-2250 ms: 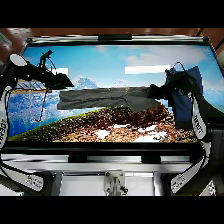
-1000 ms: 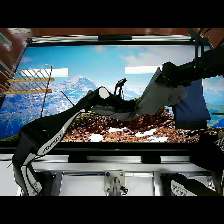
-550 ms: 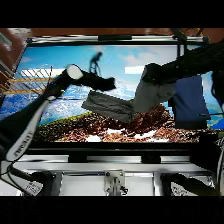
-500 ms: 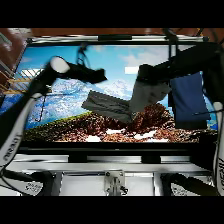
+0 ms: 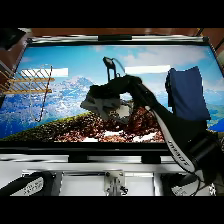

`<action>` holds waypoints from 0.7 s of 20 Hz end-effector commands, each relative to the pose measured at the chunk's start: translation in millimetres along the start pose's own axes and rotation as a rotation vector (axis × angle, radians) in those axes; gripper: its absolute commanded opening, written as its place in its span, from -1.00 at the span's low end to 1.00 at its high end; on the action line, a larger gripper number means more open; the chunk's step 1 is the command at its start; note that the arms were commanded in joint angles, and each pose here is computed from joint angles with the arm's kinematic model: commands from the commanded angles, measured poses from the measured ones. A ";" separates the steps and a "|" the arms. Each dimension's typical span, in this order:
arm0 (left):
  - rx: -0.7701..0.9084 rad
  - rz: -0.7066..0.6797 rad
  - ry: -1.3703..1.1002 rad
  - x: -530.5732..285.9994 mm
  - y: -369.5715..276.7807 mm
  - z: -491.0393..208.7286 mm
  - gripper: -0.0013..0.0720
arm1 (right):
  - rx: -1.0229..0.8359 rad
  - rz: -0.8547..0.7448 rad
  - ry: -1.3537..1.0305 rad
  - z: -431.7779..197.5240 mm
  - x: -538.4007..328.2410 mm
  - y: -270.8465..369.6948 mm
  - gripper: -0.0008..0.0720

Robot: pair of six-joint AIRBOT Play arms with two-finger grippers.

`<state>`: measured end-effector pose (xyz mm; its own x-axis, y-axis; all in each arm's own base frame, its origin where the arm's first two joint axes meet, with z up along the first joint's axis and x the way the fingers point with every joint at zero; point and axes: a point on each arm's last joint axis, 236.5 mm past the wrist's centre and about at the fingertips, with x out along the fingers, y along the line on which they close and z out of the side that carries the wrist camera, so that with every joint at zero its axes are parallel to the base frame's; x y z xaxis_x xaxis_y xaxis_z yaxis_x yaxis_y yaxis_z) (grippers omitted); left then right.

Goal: Fold the shirts.

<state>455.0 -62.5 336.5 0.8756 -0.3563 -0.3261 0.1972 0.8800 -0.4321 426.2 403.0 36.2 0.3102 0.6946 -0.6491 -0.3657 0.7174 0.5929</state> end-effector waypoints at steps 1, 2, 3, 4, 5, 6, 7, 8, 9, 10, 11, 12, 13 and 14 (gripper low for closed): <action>0.032 0.014 0.019 -31.4 -4.5 -2.5 -0.87 | 0.100 -0.009 -0.039 -4.3 39.3 -11.1 0.86; 0.038 0.007 0.045 -29.5 -7.3 -9.4 -0.87 | 0.108 -0.018 -0.023 -2.4 31.0 -18.4 0.86; 0.038 0.002 0.059 -26.9 -8.4 -13.8 -0.87 | 0.111 -0.036 0.010 -2.1 17.5 -29.2 0.86; 0.050 -0.002 0.071 -23.5 -8.8 -18.1 -0.87 | 0.107 -0.062 0.050 -3.6 0.7 -41.5 0.86; 0.055 -0.004 0.081 -20.3 -8.5 -21.9 -0.87 | 0.093 -0.110 0.098 -6.3 -21.8 -59.4 0.86; 0.050 -0.004 0.091 -16.8 -6.9 -25.7 -0.87 | 0.072 -0.175 0.143 -9.6 -45.7 -80.9 0.86; 0.046 -0.002 0.100 -14.3 -5.2 -28.7 -0.87 | 0.059 -0.262 0.192 -13.6 -74.3 -109.4 0.86; 0.043 -0.001 0.107 -11.9 -3.3 -31.0 -0.87 | 0.071 -0.334 0.243 -20.2 -100.8 -135.7 0.86; 0.041 0.001 0.112 -10.2 -2.0 -32.4 -0.87 | 0.118 -0.386 0.309 -33.2 -125.5 -160.7 0.86; 0.045 0.001 0.114 -9.4 -1.5 -32.8 -0.87 | 0.186 -0.409 0.369 -51.5 -142.4 -181.8 0.86; 0.055 0.000 0.114 -9.4 -1.5 -32.8 -0.87 | 0.253 -0.412 0.409 -70.4 -148.6 -196.9 0.86; 0.058 0.000 0.113 -9.6 -1.6 -32.7 -0.87 | 0.329 -0.382 0.436 -91.1 -144.1 -204.8 0.86; 0.058 0.000 0.113 -9.6 -1.6 -32.7 -0.87 | 0.399 -0.332 0.431 -104.6 -131.0 -205.2 0.86; 0.057 0.000 0.113 -9.6 -1.7 -32.7 -0.87 | 0.445 -0.273 0.392 -111.4 -111.9 -202.5 0.86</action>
<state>431.5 -70.3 314.6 0.8234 -0.3853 -0.4166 0.2212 0.8940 -0.3896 395.4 182.5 -35.9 0.0376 0.3971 -0.9170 -0.0279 0.9177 0.3962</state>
